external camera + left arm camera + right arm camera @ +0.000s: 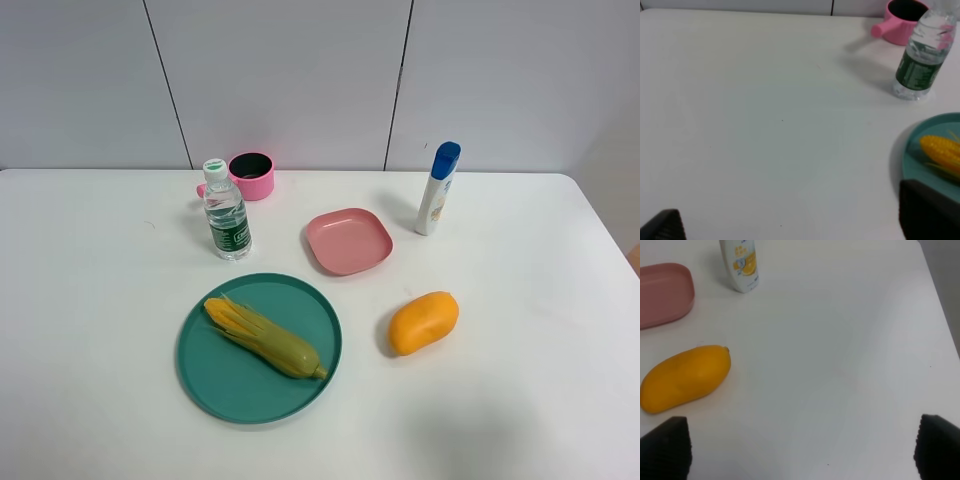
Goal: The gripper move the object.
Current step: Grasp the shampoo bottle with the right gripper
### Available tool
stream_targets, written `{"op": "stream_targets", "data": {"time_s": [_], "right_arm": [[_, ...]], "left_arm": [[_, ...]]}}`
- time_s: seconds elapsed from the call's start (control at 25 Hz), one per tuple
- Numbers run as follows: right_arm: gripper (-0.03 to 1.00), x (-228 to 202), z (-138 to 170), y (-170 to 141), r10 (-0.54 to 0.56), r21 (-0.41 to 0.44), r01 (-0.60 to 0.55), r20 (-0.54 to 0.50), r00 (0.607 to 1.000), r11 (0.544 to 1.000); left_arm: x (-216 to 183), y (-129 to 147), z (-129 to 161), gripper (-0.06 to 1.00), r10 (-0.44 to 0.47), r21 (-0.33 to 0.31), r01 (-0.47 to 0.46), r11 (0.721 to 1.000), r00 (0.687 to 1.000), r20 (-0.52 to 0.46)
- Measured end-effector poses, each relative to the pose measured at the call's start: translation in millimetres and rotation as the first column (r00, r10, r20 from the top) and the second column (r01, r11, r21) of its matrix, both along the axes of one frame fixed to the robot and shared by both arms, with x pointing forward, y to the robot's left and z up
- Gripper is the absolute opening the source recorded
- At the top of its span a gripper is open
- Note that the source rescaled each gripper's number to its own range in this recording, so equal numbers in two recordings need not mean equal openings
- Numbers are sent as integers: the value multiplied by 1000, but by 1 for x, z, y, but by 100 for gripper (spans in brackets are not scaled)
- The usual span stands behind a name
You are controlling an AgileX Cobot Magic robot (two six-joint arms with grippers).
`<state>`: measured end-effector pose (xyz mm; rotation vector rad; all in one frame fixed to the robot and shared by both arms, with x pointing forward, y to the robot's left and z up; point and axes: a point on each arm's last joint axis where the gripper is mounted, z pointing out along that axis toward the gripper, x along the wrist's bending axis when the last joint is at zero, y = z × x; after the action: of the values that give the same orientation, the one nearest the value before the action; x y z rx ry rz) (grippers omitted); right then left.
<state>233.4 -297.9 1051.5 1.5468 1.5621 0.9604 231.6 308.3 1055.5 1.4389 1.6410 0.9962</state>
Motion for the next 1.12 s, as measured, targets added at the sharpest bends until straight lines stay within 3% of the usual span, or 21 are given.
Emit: {"op": "stream_targets", "data": {"time_s": [0.2,0.36,0.52,0.68,0.88,1.12], "right_arm": [[100,1,5,0,0,0,0,15,1000,1000],[100,13,40,0,-1,2,1,106,994,1000],[100,45,71,0,-3,3,2,183,983,1000],[100,89,82,1,14,-37,-6,249,968,999],[100,141,81,1,50,-117,-17,285,957,993],[100,199,56,1,55,-129,-28,208,977,991]], "left_arm": [[0,0,0,100,0,0,0,1000,1000,0],[0,0,0,100,0,0,0,1000,1000,0],[0,0,0,100,0,0,0,1000,1000,0],[0,0,0,100,0,0,0,1000,1000,0],[0,0,0,100,0,0,0,1000,1000,0],[0,0,0,100,0,0,0,1000,1000,0]]}}
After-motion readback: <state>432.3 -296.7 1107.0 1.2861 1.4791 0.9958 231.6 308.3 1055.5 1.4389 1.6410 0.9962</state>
